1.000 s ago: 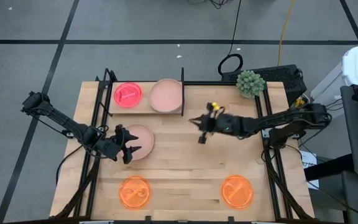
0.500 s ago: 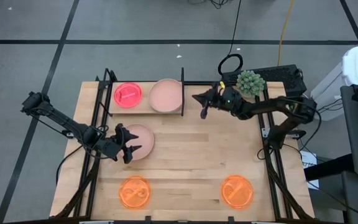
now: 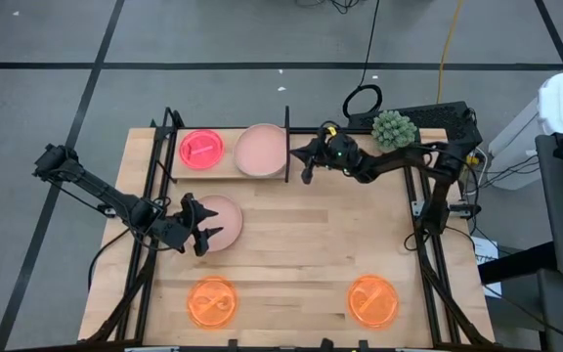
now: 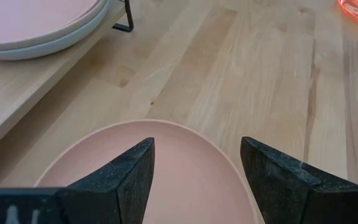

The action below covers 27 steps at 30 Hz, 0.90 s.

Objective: Place and stack plates onto a shelf
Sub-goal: Stack the left orange transparent plate on top of the pink transparent plate on the shelf

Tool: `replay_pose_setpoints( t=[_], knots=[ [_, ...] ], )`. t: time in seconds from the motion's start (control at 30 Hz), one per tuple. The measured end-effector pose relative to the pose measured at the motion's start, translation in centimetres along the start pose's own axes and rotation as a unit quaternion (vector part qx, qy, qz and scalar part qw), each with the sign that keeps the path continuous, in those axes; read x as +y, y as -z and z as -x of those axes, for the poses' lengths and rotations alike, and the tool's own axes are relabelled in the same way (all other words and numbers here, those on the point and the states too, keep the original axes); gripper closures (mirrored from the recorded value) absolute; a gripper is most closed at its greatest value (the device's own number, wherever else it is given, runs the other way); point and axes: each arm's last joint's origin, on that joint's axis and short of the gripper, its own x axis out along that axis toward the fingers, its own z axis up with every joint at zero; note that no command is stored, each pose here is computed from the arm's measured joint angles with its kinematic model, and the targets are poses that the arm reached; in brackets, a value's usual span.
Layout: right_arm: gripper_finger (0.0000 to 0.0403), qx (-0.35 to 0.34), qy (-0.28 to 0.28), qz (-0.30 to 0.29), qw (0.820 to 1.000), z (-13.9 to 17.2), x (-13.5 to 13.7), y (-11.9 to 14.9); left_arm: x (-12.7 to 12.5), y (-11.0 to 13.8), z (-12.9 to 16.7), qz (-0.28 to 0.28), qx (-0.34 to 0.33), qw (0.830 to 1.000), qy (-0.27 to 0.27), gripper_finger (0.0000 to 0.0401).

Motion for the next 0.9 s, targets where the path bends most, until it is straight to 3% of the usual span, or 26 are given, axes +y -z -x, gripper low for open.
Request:
replay_pose_setpoints(
  t=[0.9],
  knots=[
    [0.0403,0.024,0.018,-0.004,1.0,-0.2,-0.5,1.1,0.0,0.0,0.0,0.004,0.0,1.0,0.0,0.0158]
  ],
)
